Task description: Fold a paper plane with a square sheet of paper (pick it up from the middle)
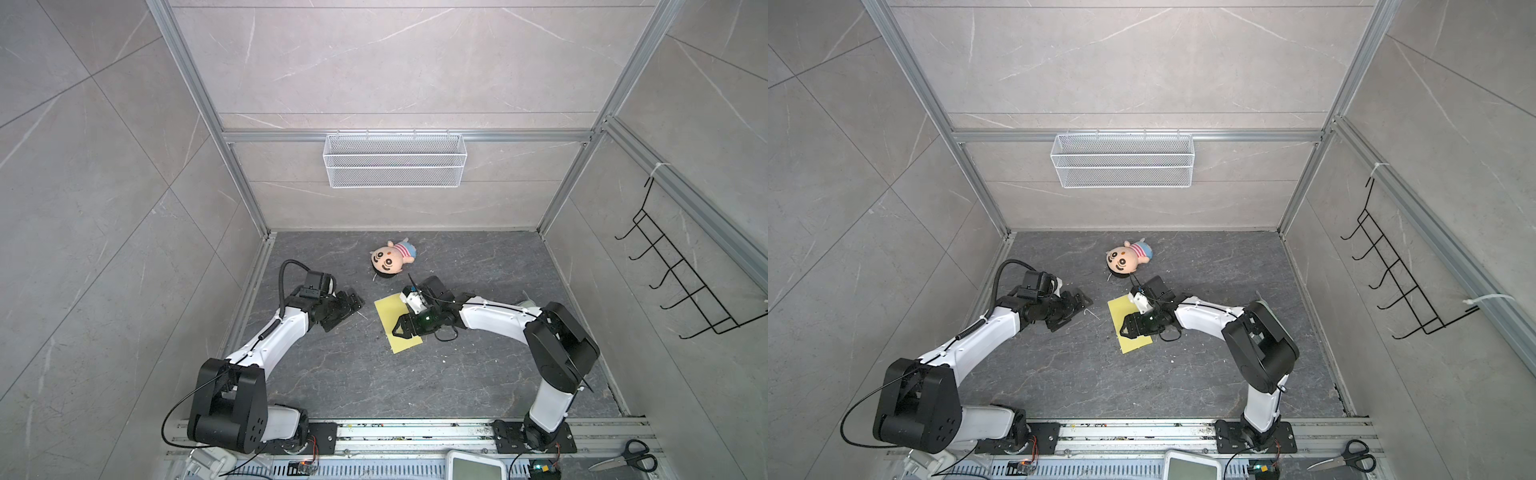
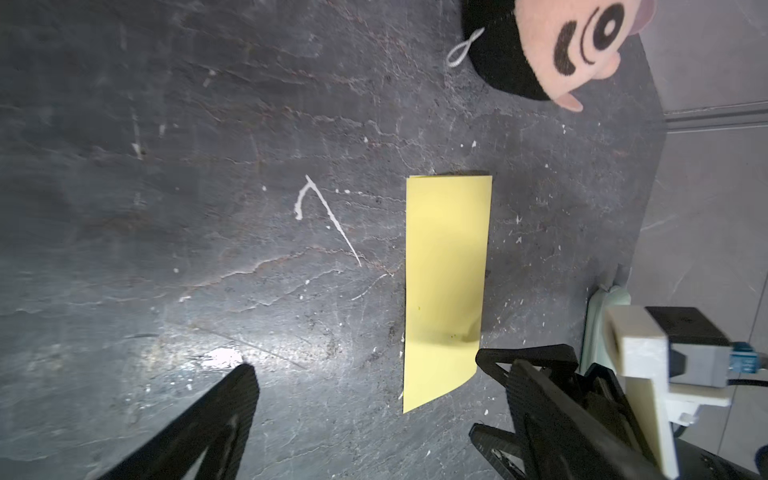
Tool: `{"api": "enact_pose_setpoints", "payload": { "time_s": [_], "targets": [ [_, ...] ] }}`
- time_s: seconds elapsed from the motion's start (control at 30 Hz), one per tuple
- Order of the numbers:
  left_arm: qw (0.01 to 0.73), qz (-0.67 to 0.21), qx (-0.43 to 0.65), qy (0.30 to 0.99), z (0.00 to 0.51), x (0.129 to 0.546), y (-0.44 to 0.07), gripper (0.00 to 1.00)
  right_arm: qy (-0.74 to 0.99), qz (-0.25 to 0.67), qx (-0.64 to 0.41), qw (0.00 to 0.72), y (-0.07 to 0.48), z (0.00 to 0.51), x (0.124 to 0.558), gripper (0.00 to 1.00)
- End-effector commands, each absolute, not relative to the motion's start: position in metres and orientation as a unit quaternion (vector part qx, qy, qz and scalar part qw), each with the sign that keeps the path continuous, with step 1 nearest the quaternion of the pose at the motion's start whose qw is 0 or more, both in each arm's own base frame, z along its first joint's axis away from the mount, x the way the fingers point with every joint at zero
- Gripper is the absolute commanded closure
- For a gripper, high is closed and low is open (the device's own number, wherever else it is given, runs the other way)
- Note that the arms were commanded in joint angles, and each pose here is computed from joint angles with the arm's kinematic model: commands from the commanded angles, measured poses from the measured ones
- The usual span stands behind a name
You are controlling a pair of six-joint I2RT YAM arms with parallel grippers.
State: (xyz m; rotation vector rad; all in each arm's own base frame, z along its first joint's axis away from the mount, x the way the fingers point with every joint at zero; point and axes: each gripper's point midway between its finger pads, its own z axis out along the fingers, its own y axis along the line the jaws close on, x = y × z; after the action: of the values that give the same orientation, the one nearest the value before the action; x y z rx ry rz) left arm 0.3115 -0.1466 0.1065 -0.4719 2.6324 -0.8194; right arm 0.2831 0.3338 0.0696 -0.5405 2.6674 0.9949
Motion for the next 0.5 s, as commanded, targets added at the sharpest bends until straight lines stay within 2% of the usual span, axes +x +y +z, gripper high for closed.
{"api": "enact_pose_setpoints", "payload": {
  "time_s": [0.0,0.13,0.47],
  "targets": [
    [0.152,-0.335,-0.164,0.915,0.105,0.306,-0.169,0.03,0.918,0.353,-0.109,0.146,0.332,0.073,0.302,0.30],
    [0.133,-0.360,-0.164,0.909,0.098,0.297,-0.186,0.03,0.928,0.345,-0.073,0.125,0.325,0.055,0.310,0.36],
    [0.103,-0.386,-0.159,0.903,0.087,0.288,-0.211,0.01,0.938,0.332,-0.052,0.086,0.314,0.032,0.306,0.38]
  ]
}}
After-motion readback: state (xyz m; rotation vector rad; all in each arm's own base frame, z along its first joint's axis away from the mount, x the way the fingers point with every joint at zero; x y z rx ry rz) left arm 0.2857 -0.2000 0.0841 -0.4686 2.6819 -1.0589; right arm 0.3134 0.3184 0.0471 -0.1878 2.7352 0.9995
